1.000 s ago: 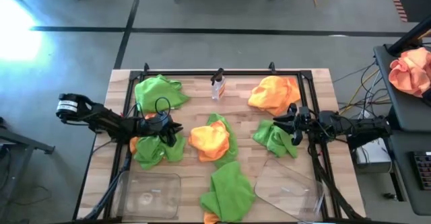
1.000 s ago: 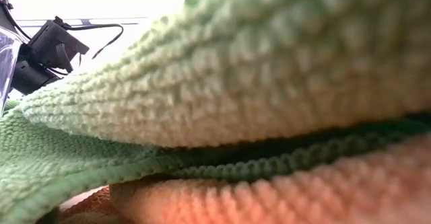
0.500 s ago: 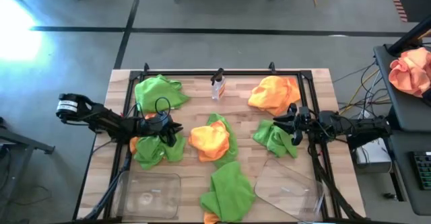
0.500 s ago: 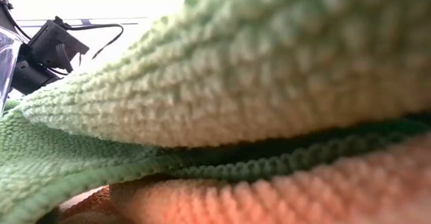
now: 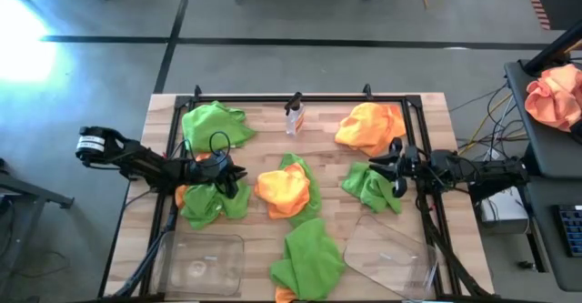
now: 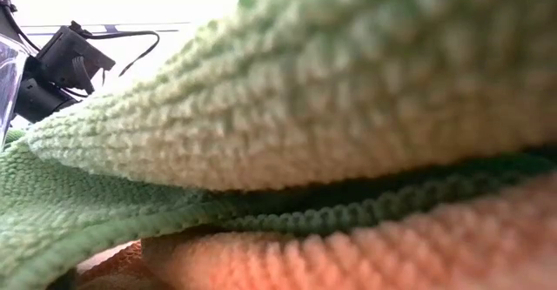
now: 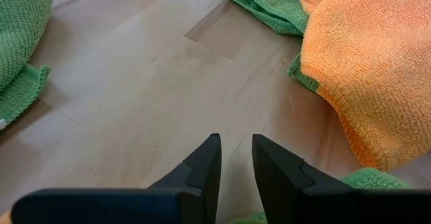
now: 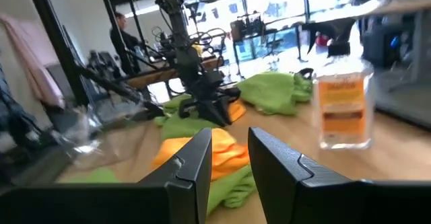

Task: Sort microfiber towel by color & place in baskets
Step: Put the green microfiber cloth into the right transparent bin

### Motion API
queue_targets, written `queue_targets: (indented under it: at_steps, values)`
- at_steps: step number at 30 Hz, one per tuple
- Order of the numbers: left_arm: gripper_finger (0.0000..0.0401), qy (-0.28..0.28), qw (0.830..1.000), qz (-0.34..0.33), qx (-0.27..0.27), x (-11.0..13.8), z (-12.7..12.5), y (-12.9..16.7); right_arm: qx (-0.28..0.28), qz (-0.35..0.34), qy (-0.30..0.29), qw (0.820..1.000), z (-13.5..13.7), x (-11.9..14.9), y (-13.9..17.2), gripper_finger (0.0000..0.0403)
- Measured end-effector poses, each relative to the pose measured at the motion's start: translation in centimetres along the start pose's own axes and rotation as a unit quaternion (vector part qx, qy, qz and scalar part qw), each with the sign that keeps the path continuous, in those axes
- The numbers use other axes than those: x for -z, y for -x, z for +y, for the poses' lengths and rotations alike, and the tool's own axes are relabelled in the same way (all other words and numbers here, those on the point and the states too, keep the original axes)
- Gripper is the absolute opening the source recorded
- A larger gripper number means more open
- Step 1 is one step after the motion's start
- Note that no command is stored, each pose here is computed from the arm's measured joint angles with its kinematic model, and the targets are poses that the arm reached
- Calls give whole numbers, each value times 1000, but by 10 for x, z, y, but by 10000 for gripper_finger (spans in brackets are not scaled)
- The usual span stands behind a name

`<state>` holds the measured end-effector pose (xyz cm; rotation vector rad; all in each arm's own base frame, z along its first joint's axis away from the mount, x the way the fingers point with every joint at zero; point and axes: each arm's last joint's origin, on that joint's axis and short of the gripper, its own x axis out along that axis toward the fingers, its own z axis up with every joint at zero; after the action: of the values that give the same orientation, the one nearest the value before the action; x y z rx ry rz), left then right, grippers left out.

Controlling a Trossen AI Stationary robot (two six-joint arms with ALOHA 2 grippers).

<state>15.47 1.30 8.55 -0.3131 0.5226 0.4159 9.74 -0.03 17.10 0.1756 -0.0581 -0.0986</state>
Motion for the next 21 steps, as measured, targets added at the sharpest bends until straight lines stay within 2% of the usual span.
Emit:
queue_targets:
  at_steps: [12,21]
  values:
    - [70,0,1000,-2,1,0,0,0,7,-12,-3,1000,0,-2,0,91]
    - [70,1,1000,-2,1,0,0,0,34,-20,-74,997,-2,-3,0,91]
